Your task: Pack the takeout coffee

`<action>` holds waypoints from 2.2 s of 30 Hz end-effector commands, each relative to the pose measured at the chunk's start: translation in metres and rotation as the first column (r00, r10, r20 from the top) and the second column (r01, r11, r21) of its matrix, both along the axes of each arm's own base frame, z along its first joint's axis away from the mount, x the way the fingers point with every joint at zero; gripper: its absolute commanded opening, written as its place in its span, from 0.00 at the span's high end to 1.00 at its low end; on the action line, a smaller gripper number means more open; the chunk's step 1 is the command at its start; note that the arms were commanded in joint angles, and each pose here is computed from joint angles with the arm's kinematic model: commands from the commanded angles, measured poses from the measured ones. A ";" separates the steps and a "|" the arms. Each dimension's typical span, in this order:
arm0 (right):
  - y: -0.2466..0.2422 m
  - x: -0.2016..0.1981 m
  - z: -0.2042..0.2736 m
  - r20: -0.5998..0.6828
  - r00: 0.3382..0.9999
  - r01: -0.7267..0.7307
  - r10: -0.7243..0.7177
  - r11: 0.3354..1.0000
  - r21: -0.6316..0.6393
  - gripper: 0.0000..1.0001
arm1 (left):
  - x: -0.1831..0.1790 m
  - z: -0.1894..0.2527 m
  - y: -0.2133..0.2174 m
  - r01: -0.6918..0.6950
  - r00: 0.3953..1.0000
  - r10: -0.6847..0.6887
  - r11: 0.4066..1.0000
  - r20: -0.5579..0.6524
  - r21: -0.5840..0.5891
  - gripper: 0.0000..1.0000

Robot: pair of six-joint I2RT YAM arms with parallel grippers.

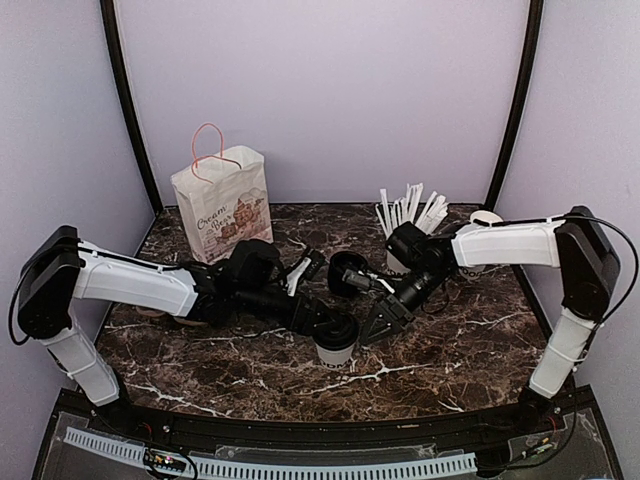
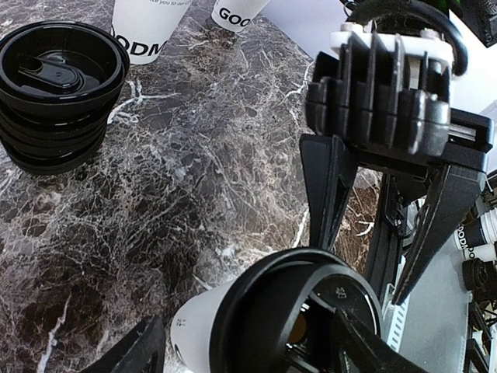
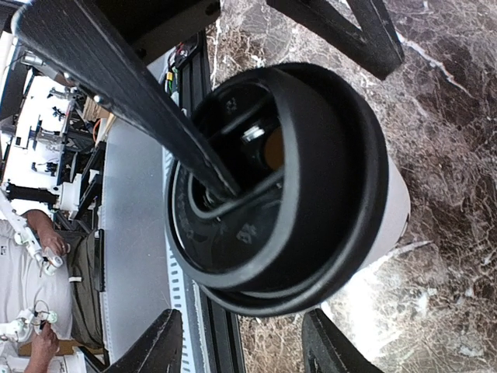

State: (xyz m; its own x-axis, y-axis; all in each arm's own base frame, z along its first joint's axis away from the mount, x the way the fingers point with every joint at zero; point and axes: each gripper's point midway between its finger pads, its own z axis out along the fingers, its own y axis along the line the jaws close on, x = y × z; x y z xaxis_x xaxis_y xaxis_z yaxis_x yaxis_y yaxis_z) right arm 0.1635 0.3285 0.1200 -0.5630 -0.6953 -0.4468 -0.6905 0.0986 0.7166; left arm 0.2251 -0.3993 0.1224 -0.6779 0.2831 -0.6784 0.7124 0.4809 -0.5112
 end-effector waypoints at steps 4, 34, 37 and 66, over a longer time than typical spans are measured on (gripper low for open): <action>0.011 0.013 0.015 -0.058 0.997 0.052 -0.051 0.998 0.020 0.50 | -0.011 -0.032 0.009 0.016 0.998 -0.012 0.997 -0.058 0.078 0.26; -0.002 0.043 -0.046 -0.106 0.971 0.190 -0.215 0.960 -0.207 0.72 | -0.018 -0.047 0.009 0.025 0.994 -0.016 0.996 -0.105 0.081 0.26; -0.011 0.044 -0.067 -0.093 0.967 0.203 -0.239 0.936 -0.286 0.74 | -0.020 -0.056 0.011 0.029 0.992 -0.017 0.995 -0.121 0.096 0.26; -0.004 0.042 0.001 0.020 0.994 0.110 -0.108 0.989 -0.100 0.55 | 0.000 -0.009 0.009 0.007 0.996 -0.011 0.999 0.089 0.043 0.22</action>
State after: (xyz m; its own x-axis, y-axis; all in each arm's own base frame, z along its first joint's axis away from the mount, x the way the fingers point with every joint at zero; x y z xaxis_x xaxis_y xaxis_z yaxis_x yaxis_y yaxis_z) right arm 0.1967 0.3265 0.1129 -0.6949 -0.6571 -0.2921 -0.5742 0.2625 0.7755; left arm 0.2271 -0.4043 0.1199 -0.6386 0.2546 -0.7262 0.7438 0.4462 -0.4976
